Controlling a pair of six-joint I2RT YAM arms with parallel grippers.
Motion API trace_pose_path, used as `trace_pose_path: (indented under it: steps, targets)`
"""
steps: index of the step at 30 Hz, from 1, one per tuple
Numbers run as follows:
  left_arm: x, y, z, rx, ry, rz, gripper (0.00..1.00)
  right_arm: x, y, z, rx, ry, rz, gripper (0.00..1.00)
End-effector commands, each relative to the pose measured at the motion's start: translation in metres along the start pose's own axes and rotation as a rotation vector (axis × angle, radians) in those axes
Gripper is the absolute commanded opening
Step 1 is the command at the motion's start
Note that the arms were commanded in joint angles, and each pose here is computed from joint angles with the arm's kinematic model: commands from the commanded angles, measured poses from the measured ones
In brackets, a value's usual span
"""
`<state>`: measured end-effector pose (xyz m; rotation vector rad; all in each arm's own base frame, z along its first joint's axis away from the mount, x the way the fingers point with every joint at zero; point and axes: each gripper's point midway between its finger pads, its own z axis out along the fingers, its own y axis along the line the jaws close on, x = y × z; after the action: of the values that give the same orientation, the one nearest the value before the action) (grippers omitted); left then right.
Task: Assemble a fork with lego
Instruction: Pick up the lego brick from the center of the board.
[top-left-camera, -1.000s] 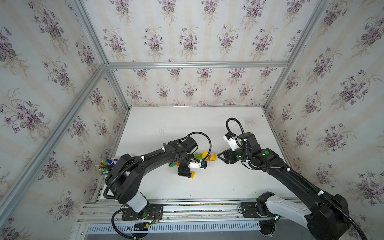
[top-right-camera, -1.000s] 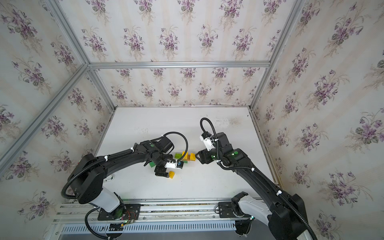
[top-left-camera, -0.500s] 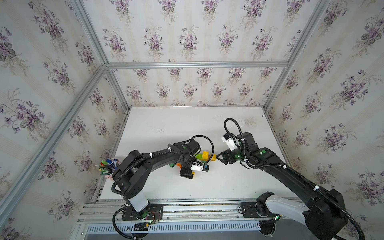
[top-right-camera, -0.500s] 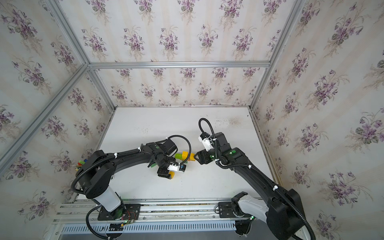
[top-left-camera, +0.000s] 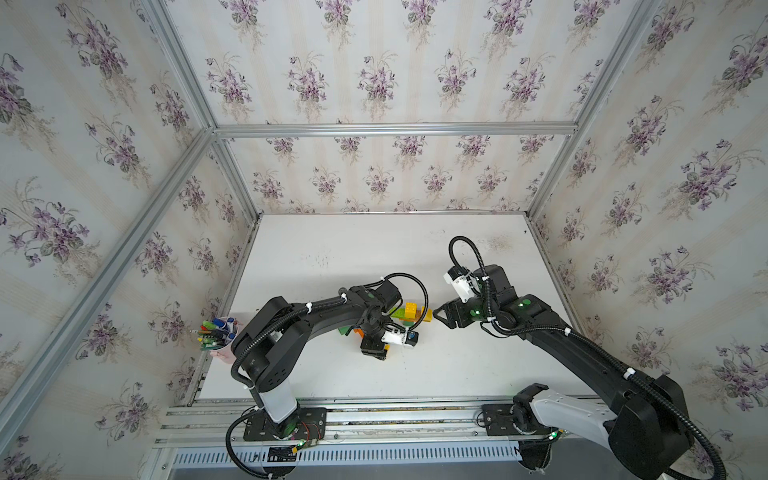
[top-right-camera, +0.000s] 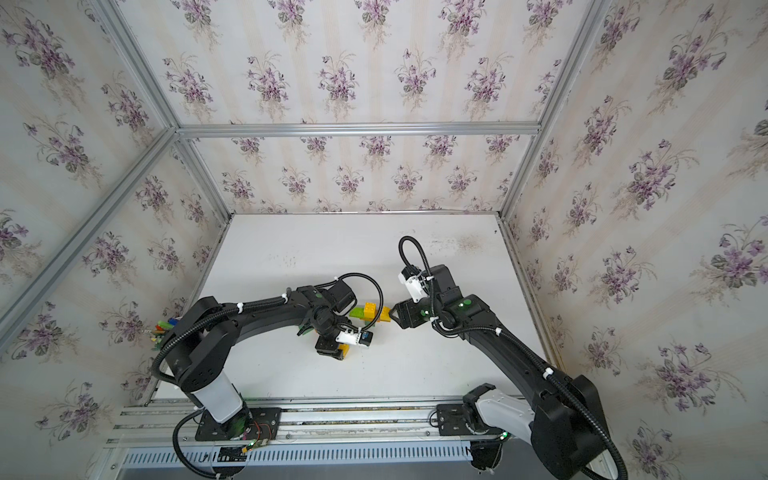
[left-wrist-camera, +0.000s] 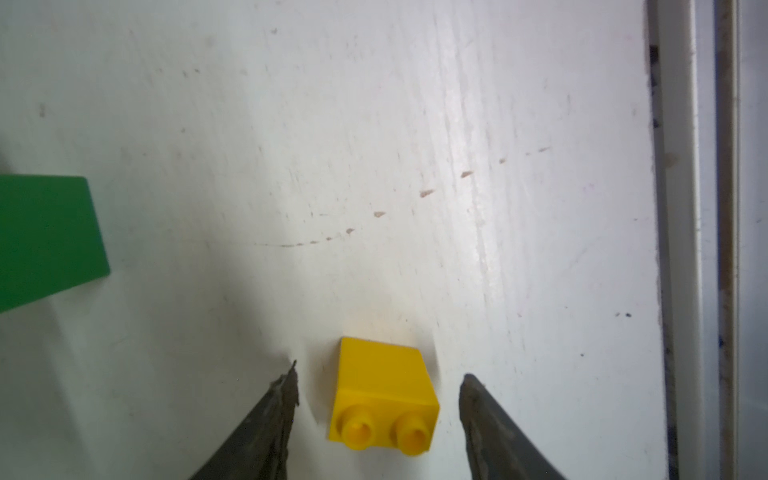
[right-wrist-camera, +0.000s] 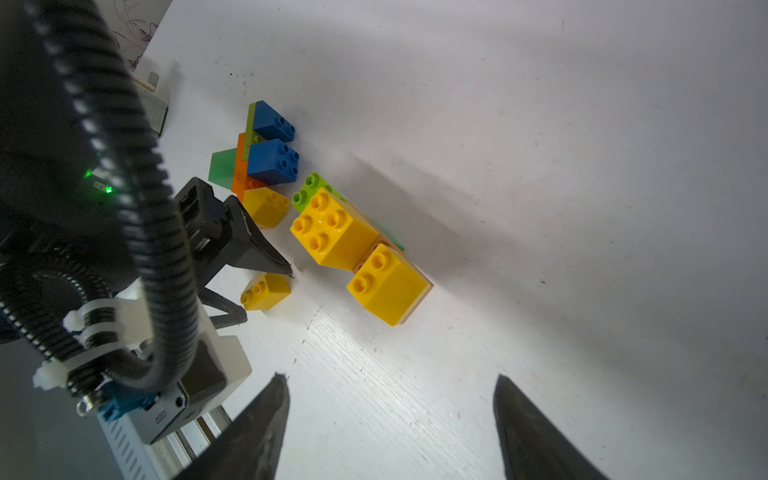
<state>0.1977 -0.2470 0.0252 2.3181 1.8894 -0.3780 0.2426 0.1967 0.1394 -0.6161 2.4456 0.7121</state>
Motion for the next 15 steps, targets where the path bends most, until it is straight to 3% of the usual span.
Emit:
trace_pose_path:
  steps: [1, 6, 8, 13, 15]
  targets:
    - [-0.0043, 0.002, -0.002, -0.002, -0.014, -0.002, 0.61, -0.0029, 0.0021, 0.0, -0.015, -0.005, 0.011, 0.77]
    - [-0.0024, 0.0017, 0.0006, 0.004, -0.009, -0.003, 0.57, -0.0013, 0.0029, 0.0021, -0.025, 0.002, 0.015, 0.77]
    - [-0.0013, 0.0, 0.0022, 0.014, -0.006, -0.005, 0.5, -0.001, 0.0029, 0.0025, -0.026, 0.004, 0.016, 0.77]
    - [0.0022, 0.0011, 0.0043, 0.004, -0.001, -0.011, 0.49, -0.0013, 0.004, 0.0015, -0.03, -0.002, 0.024, 0.77]
    - [0.0022, 0.0014, 0.0047, 0.006, 0.001, -0.017, 0.44, -0.0008, 0.0036, 0.0023, -0.03, 0.001, 0.032, 0.77]
